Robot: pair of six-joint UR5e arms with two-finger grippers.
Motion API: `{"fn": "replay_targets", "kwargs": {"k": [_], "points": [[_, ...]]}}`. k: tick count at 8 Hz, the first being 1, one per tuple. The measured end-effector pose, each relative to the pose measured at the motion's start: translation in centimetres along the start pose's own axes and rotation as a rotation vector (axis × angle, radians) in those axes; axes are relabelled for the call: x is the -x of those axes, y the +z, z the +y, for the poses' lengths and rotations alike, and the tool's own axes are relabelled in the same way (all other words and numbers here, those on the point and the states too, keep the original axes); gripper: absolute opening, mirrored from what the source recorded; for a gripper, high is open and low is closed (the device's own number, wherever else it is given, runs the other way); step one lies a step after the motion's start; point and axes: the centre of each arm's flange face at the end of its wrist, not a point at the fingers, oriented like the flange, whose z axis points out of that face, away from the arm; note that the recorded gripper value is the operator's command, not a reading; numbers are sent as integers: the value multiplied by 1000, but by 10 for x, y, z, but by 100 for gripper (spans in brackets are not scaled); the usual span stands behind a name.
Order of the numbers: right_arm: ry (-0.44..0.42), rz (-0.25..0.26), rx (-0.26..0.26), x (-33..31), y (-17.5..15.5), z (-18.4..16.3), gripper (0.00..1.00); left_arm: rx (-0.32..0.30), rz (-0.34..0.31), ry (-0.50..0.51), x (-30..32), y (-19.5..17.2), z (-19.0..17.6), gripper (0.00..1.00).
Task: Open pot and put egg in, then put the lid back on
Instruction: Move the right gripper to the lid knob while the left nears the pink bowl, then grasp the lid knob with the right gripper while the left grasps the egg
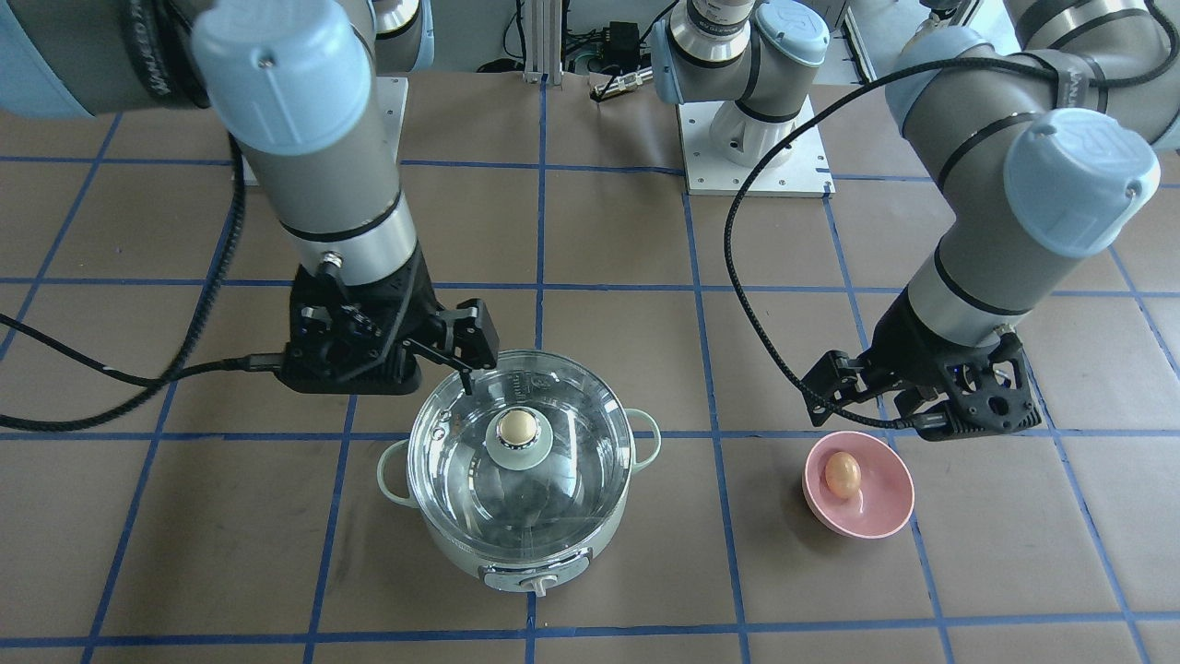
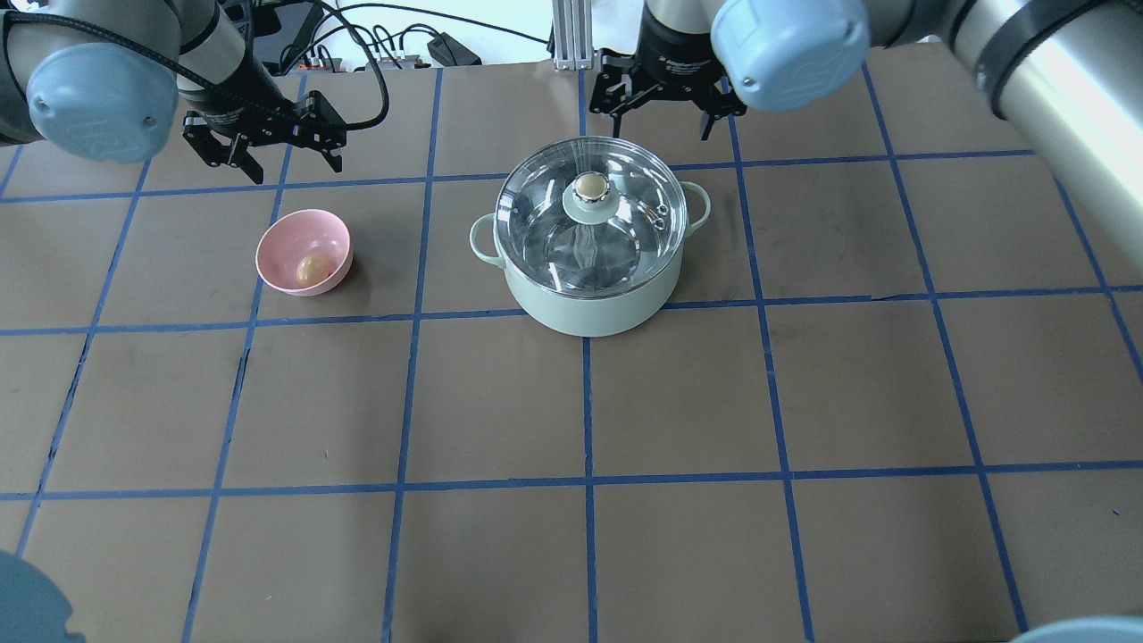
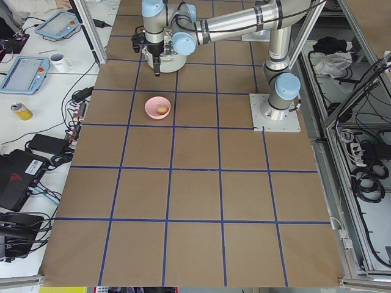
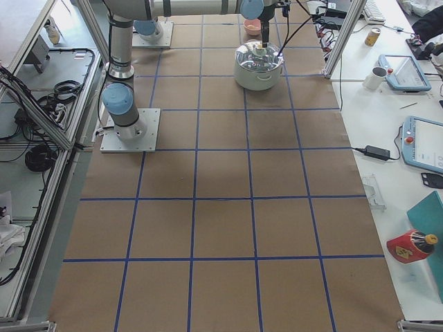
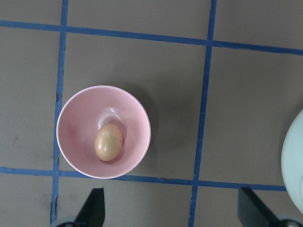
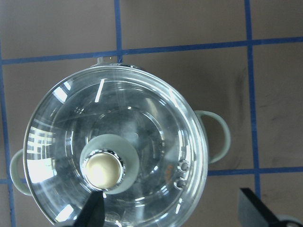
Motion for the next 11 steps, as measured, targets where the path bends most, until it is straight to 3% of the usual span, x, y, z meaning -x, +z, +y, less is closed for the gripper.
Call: {"fn": "replay_targets", "kwargs": {"k": [2,6,9,11], "points": [[43,-18,4,48,40,0,100,20,-8,86,2,30,-13,100],[47,5,73,73,100,13,100,107,-94,114,43,86,-30,100],[39,16,81,71,105,16,99,159,-88,123,70,134,-41,100],[36,11,68,72,105,14,99,158,-87,141,73,155,-45,100]]}}
